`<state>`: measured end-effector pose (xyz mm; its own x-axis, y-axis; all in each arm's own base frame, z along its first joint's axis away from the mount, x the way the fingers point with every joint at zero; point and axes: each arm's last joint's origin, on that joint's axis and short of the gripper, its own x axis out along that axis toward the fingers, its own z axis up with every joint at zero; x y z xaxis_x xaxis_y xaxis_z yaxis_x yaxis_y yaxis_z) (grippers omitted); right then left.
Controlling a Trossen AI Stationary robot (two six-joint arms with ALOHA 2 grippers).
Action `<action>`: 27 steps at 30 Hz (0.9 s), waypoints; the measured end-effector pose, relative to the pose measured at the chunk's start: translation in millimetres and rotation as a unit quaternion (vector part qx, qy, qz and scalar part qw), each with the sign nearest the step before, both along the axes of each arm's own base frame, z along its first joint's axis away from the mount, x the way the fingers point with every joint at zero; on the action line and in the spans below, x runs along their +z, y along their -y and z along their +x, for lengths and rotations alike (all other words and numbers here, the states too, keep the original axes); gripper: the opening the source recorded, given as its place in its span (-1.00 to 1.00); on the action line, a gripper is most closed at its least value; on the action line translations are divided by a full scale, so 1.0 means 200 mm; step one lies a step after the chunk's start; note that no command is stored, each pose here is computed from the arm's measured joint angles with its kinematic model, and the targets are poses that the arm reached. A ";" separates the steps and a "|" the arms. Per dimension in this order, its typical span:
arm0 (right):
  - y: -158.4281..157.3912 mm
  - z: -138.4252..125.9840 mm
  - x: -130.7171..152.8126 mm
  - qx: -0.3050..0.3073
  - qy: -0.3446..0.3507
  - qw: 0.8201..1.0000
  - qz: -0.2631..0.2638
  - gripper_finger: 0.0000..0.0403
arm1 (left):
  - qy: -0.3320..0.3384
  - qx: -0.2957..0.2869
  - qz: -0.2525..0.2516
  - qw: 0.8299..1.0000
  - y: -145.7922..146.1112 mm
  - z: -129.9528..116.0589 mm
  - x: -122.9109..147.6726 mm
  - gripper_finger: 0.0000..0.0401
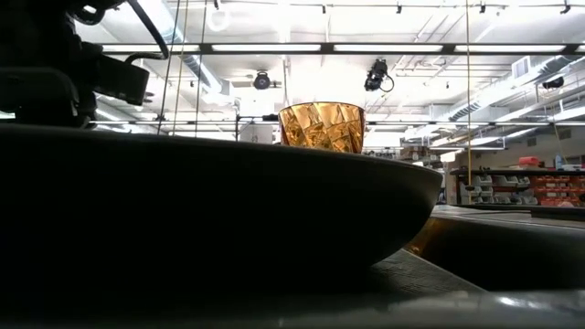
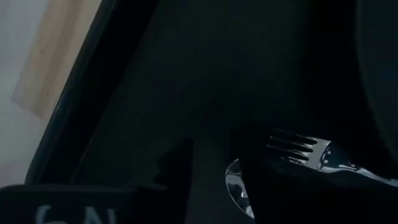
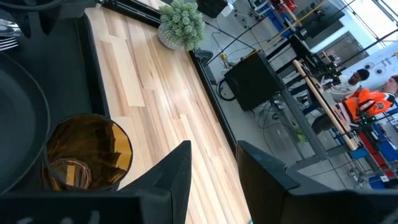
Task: Pick and place plate/cup/fork/spoon on tray
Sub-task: Adjust the brown spoon on the black tray
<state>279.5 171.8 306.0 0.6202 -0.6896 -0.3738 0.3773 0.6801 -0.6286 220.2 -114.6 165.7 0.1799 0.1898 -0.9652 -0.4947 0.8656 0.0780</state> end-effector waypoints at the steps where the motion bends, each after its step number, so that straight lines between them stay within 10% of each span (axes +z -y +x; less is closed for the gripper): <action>1: 0.00 0.00 0.00 0.000 0.000 1.000 0.000 -0.33 | 0.001 0.000 0.000 1.000 0.00 0.00 0.00 -0.32; 27: 0.00 0.00 0.00 0.003 -0.002 1.000 0.003 -0.33 | 0.015 0.009 -0.003 1.000 -0.01 -0.01 -0.05 -0.40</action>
<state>279.7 172.5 306.0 0.6227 -0.6842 -0.3797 0.3711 0.6854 -0.6266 218.3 -113.2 156.2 0.2043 0.1867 -0.9609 -0.5129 0.8565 0.0574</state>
